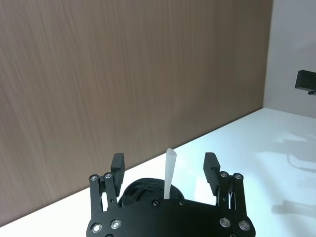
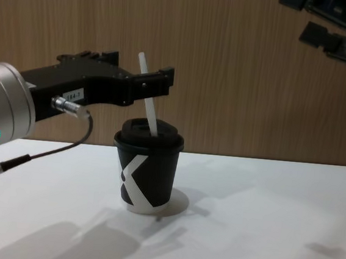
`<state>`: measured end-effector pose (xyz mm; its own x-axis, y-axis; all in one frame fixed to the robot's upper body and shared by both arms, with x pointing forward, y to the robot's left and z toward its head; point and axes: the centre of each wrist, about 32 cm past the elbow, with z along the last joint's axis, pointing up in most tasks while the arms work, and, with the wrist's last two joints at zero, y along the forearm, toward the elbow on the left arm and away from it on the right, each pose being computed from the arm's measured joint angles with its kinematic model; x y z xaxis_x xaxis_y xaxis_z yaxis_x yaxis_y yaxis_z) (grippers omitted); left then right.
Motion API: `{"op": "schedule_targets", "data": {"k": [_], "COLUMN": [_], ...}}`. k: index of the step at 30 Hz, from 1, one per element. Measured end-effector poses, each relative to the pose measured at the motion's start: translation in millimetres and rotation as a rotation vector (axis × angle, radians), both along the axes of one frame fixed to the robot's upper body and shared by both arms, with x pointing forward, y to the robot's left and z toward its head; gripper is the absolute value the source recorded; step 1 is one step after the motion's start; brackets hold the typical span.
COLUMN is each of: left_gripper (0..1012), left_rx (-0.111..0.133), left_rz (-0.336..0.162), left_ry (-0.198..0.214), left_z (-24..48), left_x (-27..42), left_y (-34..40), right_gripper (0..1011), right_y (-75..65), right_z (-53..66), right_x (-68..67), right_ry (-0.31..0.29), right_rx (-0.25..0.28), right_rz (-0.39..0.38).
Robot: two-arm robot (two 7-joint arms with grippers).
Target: Pick up the straw with one hand, pass it to the other hand, and insert it into the cup.
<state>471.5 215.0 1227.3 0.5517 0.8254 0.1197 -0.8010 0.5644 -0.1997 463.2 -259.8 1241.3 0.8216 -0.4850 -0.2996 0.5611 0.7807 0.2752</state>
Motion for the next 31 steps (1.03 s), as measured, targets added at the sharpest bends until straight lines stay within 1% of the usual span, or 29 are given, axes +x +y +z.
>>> {"op": "schedule_targets", "data": {"k": [1,4,7,10,13,14,16,19,26,31], "left_gripper": [1000,1000,1000,1000,1000,1000,1000,1000,1000,1000], "left_rx": [-0.002,-0.007,-0.01,-0.018,-0.022,-0.025,-0.027,-0.033,-0.036,-0.036], "left_rz": [0.012,0.03,0.041,0.058,0.065,0.069,0.073,0.081,0.097,0.106], "left_ry": [0.001,0.005,0.008,0.015,0.019,0.022,0.025,0.031,0.036,0.039], "left_z": [-0.8,-2.5,-3.5,-5.3,-6.1,-7.0,-7.5,-8.8,-9.8,-10.6], "left_x": [-3.5,-9.0,-12.3,-16.9,-19.0,-20.2,-21.1,-22.7,-24.2,-24.8], "left_y": [-1.6,-5.0,-7.5,-12.2,-15.3,-17.4,-19.3,-24.3,-33.7,-37.9], "right_gripper": [1001,1001,1001,1001,1001,1001,1001,1001,1001,1001], "right_y": [0.0,-0.3,-0.7,-2.5,-5.0,-6.1,-8.8,-13.4,-21.4,-24.7], "right_z": [0.0,-0.1,-0.5,-1.9,-4.2,-5.2,-7.7,-11.3,-17.6,-19.9], "right_x": [0.0,0.0,0.0,0.2,0.3,0.3,0.4,0.5,0.8,0.9], "right_ry": [0.0,0.0,0.002,0.006,0.013,0.016,0.025,0.038,0.059,0.066], "right_rx": [0.0,-0.002,-0.009,-0.032,-0.059,-0.067,-0.087,-0.11,-0.145,-0.159], "right_rz": [0.0,0.0,-0.001,-0.005,-0.007,-0.008,-0.01,-0.014,-0.017,-0.017]}}
